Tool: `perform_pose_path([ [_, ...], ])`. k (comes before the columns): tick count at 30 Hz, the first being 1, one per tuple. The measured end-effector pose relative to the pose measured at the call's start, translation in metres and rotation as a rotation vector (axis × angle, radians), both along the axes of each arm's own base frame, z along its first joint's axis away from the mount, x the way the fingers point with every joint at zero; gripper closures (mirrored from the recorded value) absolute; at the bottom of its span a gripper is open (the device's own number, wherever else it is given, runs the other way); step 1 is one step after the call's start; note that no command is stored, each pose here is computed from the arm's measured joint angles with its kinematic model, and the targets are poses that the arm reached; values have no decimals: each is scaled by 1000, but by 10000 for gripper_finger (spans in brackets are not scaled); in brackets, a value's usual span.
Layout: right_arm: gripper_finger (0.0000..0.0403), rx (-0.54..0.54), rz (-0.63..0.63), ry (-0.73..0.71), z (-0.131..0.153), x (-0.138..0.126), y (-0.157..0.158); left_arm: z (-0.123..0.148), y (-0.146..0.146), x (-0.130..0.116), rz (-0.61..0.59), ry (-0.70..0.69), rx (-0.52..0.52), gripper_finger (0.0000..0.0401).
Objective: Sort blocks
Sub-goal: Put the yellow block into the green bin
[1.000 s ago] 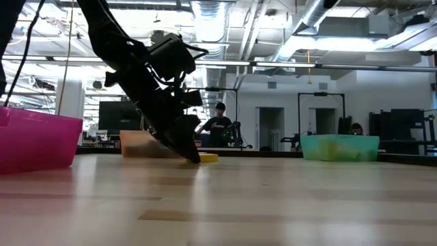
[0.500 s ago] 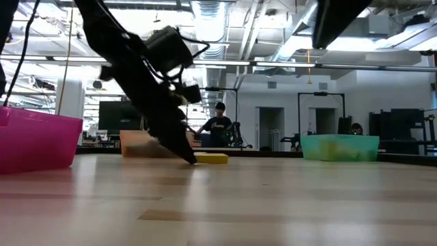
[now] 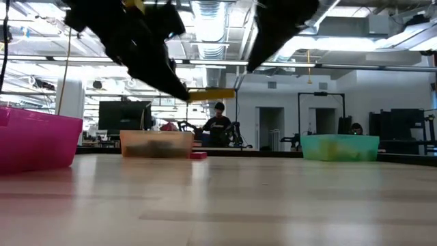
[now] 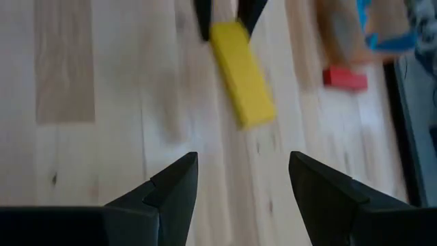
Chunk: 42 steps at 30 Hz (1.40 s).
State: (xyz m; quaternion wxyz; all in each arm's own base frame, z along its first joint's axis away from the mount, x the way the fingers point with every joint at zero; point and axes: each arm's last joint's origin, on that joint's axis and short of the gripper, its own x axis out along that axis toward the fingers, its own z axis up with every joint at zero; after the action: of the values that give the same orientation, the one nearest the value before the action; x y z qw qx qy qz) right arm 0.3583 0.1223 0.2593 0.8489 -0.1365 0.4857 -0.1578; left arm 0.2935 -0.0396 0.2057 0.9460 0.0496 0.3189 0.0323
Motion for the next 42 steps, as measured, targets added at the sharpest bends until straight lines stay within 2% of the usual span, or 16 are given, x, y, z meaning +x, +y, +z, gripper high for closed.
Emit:
perform_pose_path([
  [5, 159, 17, 100, -72, 5, 16, -8, 9, -13, -7, -41, -18, 26, 297],
  [9, 159, -1, 126, -76, 7, 22, -19, 8, -19, -10, -63, -2, 33, 297],
  [13, 159, 105, 146, -74, 6, 28, -31, 8, -22, -11, -63, -6, 53, 297],
  [15, 159, 160, 158, -69, 2, 33, -35, 9, -23, -11, -61, -10, 70, 297],
  [21, 159, 216, 184, -24, -20, 46, -42, 9, -23, -11, -57, -13, 87, 297],
  [26, 160, 204, 188, 25, -43, 55, -42, 9, -23, -11, -68, -7, 96, 297],
  [32, 187, 193, 182, -6, -40, 57, -43, 5, -22, -14, -74, 51, 103, 297],
  [42, 237, 194, 193, -46, -35, 59, -42, 4, -22, -15, -81, 57, 78, 296],
])
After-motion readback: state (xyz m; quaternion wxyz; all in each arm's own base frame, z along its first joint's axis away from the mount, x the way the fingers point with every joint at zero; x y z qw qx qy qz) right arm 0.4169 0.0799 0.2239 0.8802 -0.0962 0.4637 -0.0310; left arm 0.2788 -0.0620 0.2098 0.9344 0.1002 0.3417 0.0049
